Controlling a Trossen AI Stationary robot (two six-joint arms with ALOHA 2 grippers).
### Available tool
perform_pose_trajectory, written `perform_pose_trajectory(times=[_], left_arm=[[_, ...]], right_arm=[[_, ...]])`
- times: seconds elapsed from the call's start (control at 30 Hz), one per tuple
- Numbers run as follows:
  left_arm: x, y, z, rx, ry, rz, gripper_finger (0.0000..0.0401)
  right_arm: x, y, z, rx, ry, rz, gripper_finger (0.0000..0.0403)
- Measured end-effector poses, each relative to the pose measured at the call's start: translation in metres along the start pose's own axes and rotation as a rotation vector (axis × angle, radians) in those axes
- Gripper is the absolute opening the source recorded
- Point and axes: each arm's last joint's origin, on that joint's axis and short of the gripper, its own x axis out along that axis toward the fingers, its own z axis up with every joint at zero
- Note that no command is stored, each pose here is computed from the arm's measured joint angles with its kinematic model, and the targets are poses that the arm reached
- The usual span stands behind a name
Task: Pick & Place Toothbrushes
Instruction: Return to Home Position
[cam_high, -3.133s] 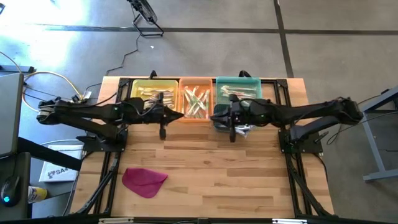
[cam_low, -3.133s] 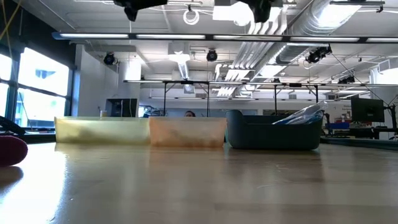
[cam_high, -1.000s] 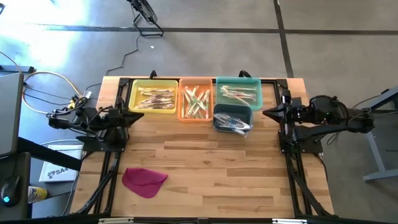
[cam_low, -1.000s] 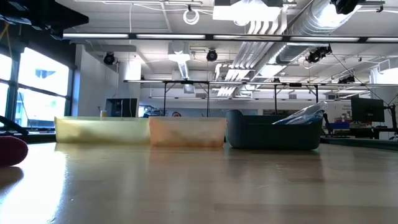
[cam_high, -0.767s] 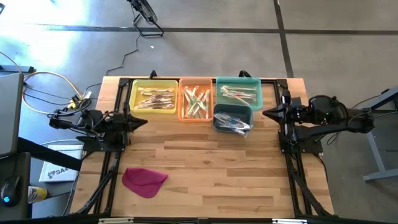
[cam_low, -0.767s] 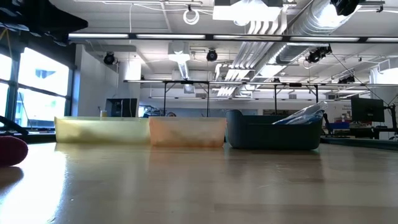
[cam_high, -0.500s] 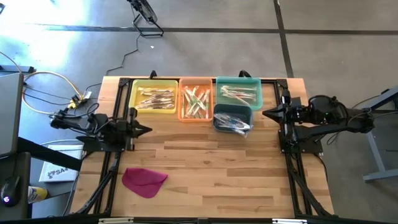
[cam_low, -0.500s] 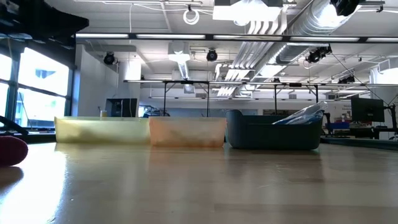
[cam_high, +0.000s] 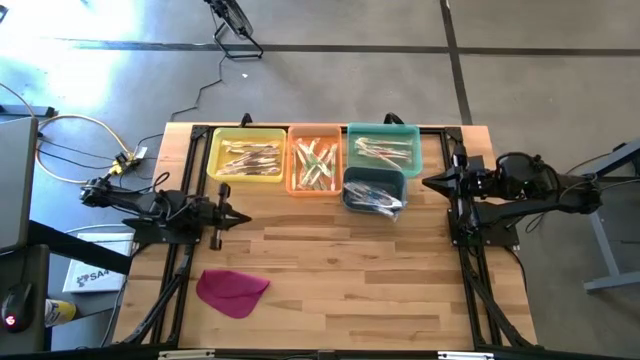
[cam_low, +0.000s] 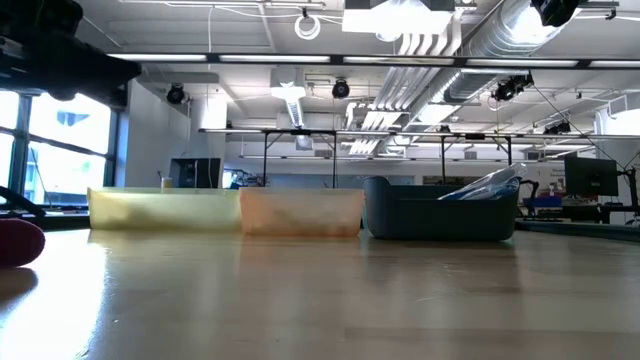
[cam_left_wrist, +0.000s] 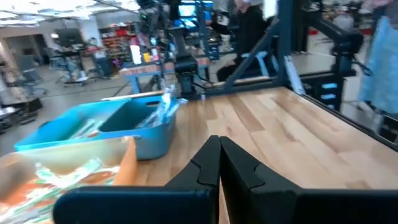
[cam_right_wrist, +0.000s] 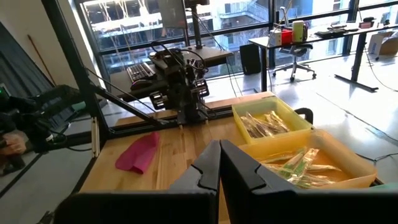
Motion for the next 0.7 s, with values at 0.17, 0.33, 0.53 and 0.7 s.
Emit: perform_pose_trajectory(times=[0.17,0.33,0.53,0.7], left_arm=[[0.0000,-0.0013,-0.0011,0.002,0.005,-0.042,0.0000],[0.0008,-0.0019,-0.0027,0.001,0.022,-0.051,0.0000],[0.0008,-0.0020,-0.0031,0.000,0.025,-0.053,0.0000],[0.0009,-0.0021,-0.0035,0.004,0.027,-0.053,0.0000]], right_arm=[[0.0000,0.0000,0.0000,-0.003,0.000,0.000,0.0002],[0.0000,0.0000,-0.0001,-0.004,0.001,0.000,0.0003],[-0.0001,-0.0006,-0.0032,-0.006,0.033,-0.005,0.0003],[-0.0002,-0.0007,-0.0035,-0.004,0.035,-0.006,0.0003]])
